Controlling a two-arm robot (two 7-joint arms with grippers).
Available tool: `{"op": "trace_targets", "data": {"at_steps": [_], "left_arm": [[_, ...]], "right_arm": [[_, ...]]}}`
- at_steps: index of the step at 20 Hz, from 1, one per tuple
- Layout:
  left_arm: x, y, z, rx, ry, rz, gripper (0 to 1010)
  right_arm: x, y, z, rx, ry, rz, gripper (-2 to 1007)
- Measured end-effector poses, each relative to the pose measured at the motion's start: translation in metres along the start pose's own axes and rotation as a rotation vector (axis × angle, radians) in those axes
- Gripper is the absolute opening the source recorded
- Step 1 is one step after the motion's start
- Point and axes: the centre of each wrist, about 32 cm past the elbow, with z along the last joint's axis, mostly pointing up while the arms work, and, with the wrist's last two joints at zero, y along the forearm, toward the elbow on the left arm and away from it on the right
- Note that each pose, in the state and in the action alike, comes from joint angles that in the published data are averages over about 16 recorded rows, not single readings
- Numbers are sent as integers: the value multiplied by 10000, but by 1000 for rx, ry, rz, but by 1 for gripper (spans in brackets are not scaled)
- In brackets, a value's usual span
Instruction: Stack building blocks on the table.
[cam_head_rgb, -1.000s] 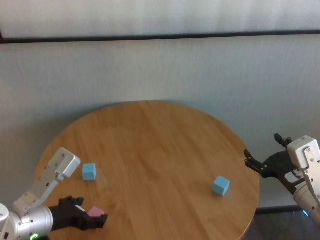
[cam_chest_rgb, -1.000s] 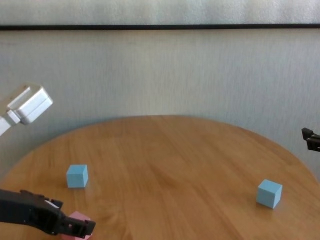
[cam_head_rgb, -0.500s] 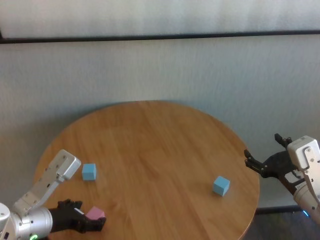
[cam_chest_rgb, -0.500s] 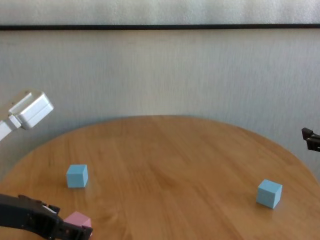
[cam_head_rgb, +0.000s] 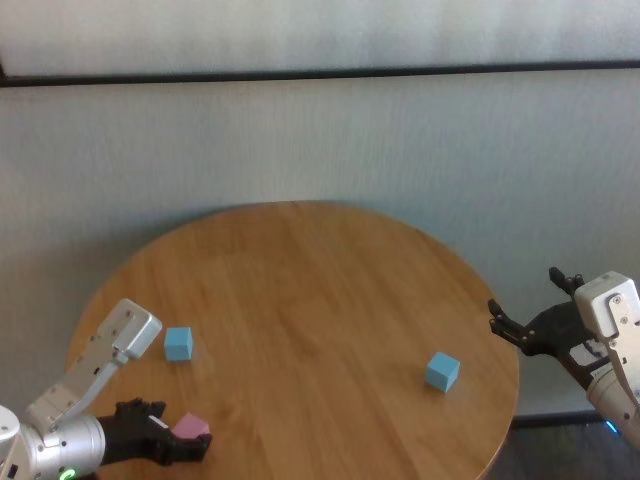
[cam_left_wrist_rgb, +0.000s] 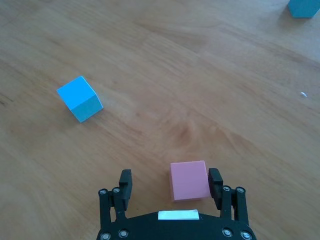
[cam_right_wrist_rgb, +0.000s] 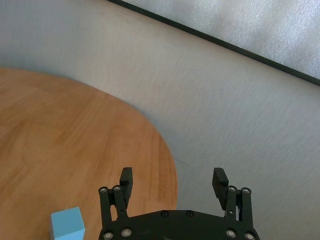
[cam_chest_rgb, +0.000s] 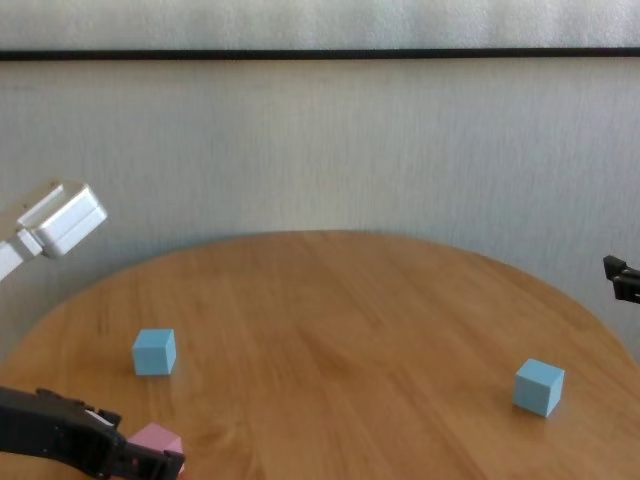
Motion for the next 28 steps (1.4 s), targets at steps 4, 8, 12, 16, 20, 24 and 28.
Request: {"op": "trace_targets", "data": {"at_steps": [4,8,12,16,20,24,28], "left_arm": [[-1,2,0,-2,0,-1,892],[-1,4,0,-5,0,-1,784],[-2,5,0,-6,0,-2,652],[-2,6,-1,-8,-1,0,535],[-8,8,-3,-12,-8,5,448],[-18,7,7,-21,-32,10,403],[-26,-7,45,-37,-68,7,394]], "right_arm": [[0,0,0,0,0,0,1005],[0,0,0,0,0,0,1005],[0,0,0,0,0,0,1004],[0,0,0,0,0,0,1005],[0,0,0,0,0,0,1005],[0,0,0,0,0,0,1005],[0,0,0,0,0,0,1005]]}}
